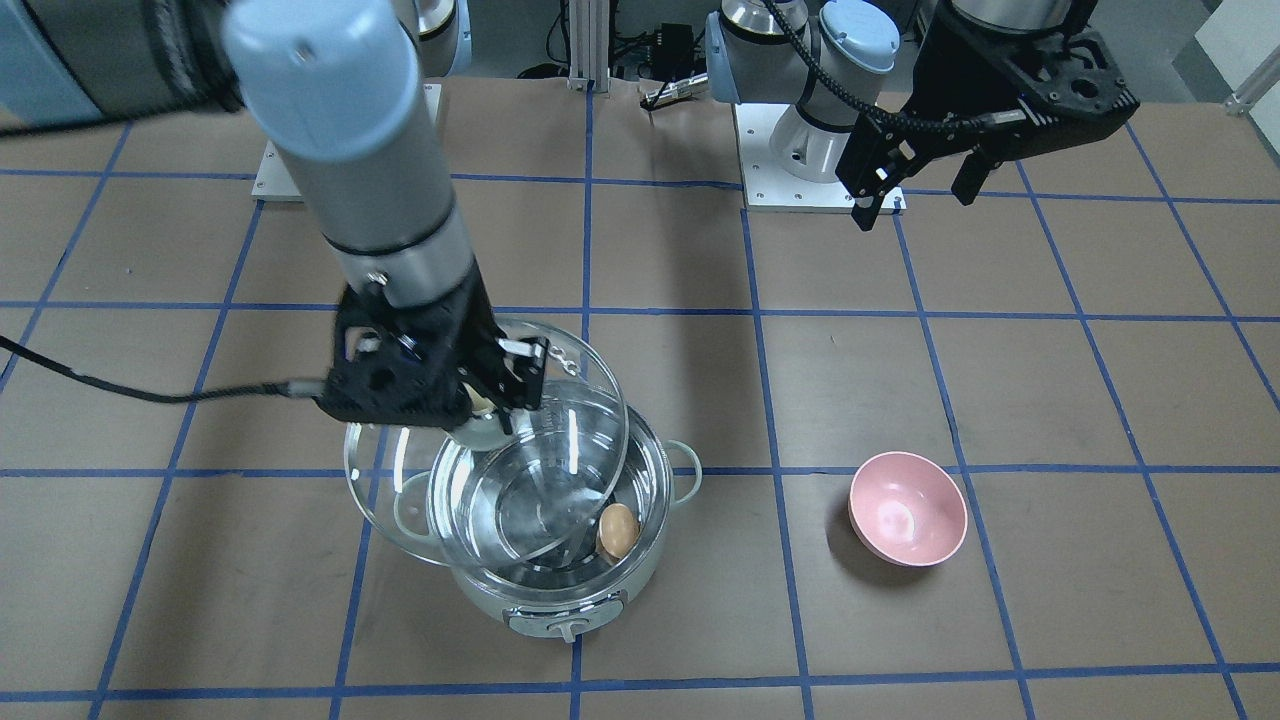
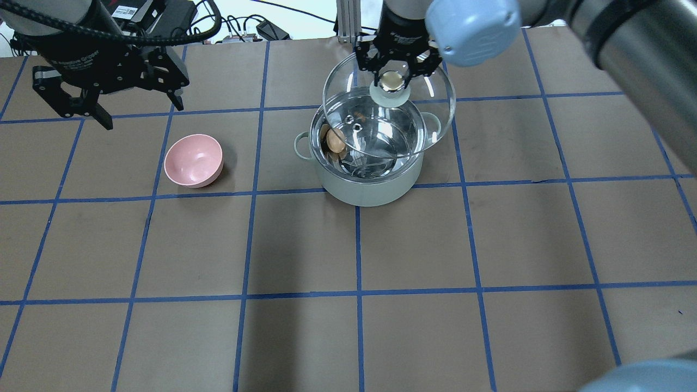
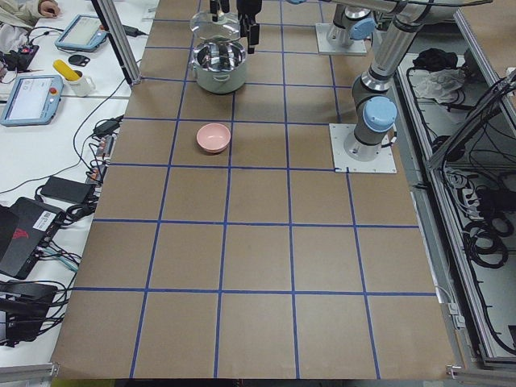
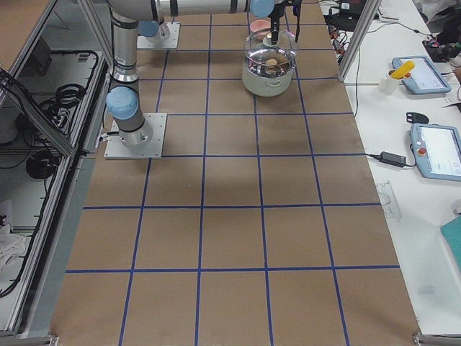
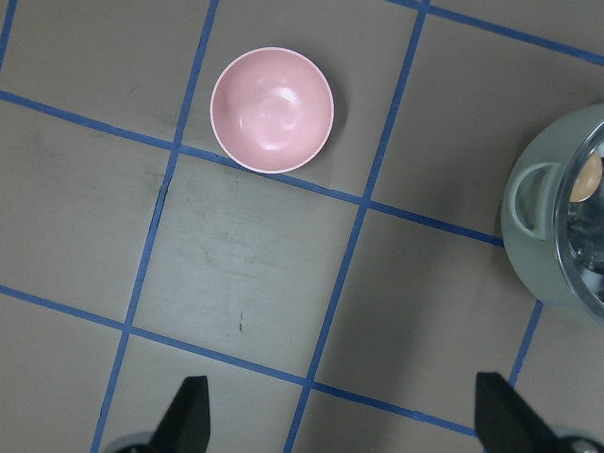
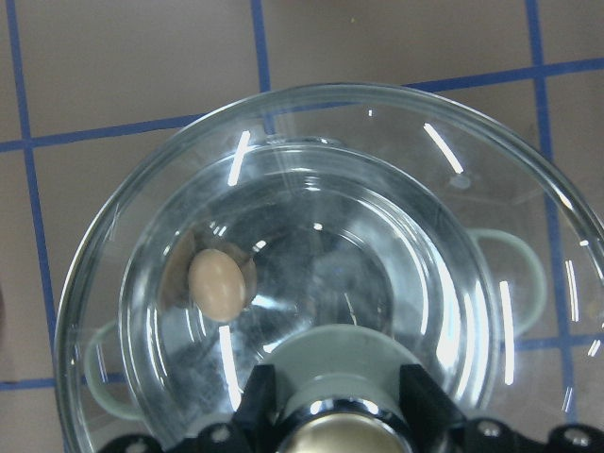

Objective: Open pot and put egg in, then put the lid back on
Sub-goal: 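Withdraw the left gripper while the right gripper carries the lid over the pot, then lower the glass lid onto the pot with the right gripper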

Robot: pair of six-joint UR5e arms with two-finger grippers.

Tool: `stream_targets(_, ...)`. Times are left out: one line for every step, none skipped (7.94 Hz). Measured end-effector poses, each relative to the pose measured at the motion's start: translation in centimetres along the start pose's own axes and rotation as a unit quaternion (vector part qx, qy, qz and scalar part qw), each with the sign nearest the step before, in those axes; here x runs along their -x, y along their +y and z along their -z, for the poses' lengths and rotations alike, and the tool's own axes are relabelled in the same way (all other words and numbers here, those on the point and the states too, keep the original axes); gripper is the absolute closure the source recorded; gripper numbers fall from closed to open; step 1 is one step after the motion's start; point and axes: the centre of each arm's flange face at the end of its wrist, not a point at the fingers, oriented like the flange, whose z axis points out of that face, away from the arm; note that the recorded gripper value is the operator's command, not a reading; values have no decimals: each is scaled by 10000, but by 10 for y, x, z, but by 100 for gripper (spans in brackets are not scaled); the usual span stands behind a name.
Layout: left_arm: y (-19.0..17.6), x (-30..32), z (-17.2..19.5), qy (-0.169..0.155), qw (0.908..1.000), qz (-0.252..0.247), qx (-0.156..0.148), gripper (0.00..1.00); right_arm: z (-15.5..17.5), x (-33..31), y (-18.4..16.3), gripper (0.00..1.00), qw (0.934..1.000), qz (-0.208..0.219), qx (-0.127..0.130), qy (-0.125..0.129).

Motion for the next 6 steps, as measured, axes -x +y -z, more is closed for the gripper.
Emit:
stream_targets(3,3,3,-24,10000,14,-8,0,-31,26,-6,77,10000,-9,-21,24)
stream_targets(4,4,3,-33,10000,21,0,0,-49,38,-8,77,10000,11,-9,60)
stream_targets(4,5,2,-26,10000,12,18,0,-63,42,-10,77,9999,51,34,101)
stream_targets(4,4,2,-8,10000,4,26,0,-74,43,-10,77,9998,76,88,135)
stream_targets(4,4,2,4,10000,1,25,0,-80,43,-11,77,9997,95,125,167)
stream_targets(3,4,1,-8,10000,-7,24,0,-85,43,-10,77,9996,122,159,194)
